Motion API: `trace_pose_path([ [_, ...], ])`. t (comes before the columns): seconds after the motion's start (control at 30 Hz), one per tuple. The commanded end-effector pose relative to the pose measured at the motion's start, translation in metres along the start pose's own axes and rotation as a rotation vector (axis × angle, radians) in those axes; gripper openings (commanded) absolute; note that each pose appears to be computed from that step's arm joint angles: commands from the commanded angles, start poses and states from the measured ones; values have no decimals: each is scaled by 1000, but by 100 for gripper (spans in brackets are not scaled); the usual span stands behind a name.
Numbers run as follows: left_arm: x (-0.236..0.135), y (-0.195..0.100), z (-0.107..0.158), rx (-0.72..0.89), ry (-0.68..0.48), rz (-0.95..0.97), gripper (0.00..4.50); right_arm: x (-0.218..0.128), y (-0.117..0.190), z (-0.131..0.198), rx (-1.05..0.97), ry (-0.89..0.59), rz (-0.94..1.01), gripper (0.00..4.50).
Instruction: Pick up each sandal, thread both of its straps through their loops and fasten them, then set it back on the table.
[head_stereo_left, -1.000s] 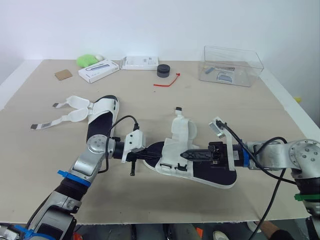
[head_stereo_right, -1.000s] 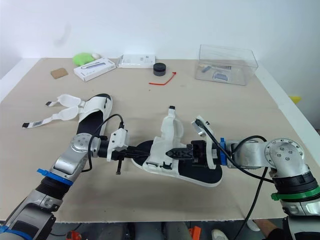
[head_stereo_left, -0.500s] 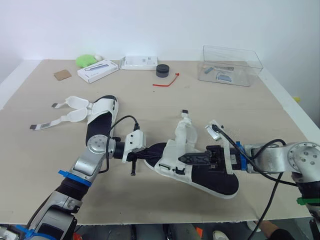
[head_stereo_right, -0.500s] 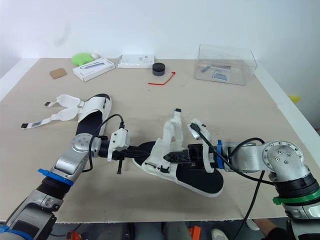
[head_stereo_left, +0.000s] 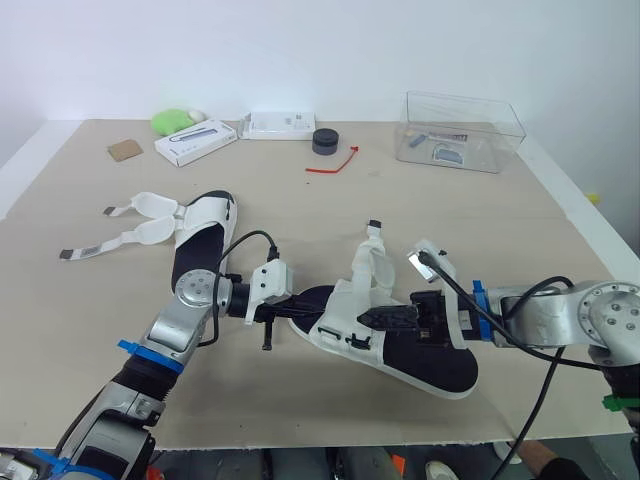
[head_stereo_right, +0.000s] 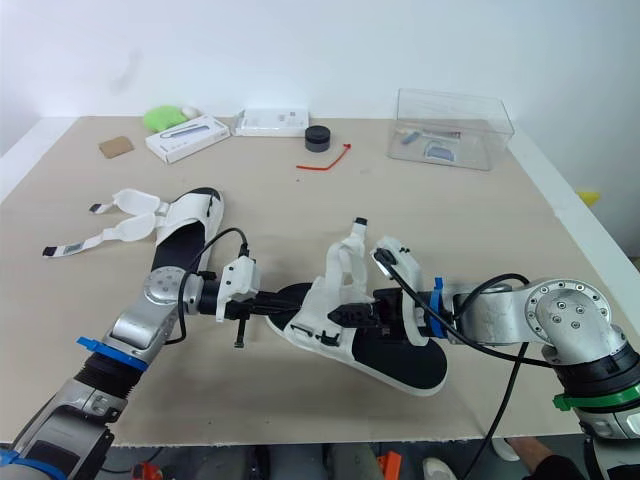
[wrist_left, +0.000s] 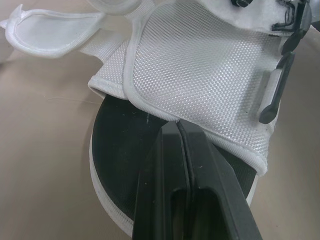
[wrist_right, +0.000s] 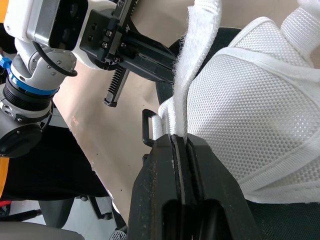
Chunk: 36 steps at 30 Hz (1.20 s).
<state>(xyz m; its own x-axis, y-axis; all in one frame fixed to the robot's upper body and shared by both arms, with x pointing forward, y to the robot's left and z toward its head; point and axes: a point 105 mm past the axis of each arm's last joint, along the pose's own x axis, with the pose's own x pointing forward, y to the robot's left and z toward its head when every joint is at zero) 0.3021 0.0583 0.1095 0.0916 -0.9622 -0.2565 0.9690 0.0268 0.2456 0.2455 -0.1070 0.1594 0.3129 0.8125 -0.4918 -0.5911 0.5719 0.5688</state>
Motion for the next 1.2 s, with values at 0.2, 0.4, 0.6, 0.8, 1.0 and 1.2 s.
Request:
trace_pose_path([
  [0.2,1,4,-2,8,21,1,0,-3,10,-1,-54,17,7,7],
  [0.4,2,4,-1,9,20,1,0,-4,13,1,-84,16,-3,101],
  [0.6,2,5,-2,9,22,1,0,-7,14,11,-119,5,-24,239],
  [0.8,2,5,-1,10,20,1,0,-7,11,28,-113,-17,-36,239],
  [1.0,2,4,-1,10,18,4,0,-3,4,31,-78,-6,-47,216],
  [1.2,1,4,-2,8,20,8,0,-3,7,28,-80,13,-17,6],
])
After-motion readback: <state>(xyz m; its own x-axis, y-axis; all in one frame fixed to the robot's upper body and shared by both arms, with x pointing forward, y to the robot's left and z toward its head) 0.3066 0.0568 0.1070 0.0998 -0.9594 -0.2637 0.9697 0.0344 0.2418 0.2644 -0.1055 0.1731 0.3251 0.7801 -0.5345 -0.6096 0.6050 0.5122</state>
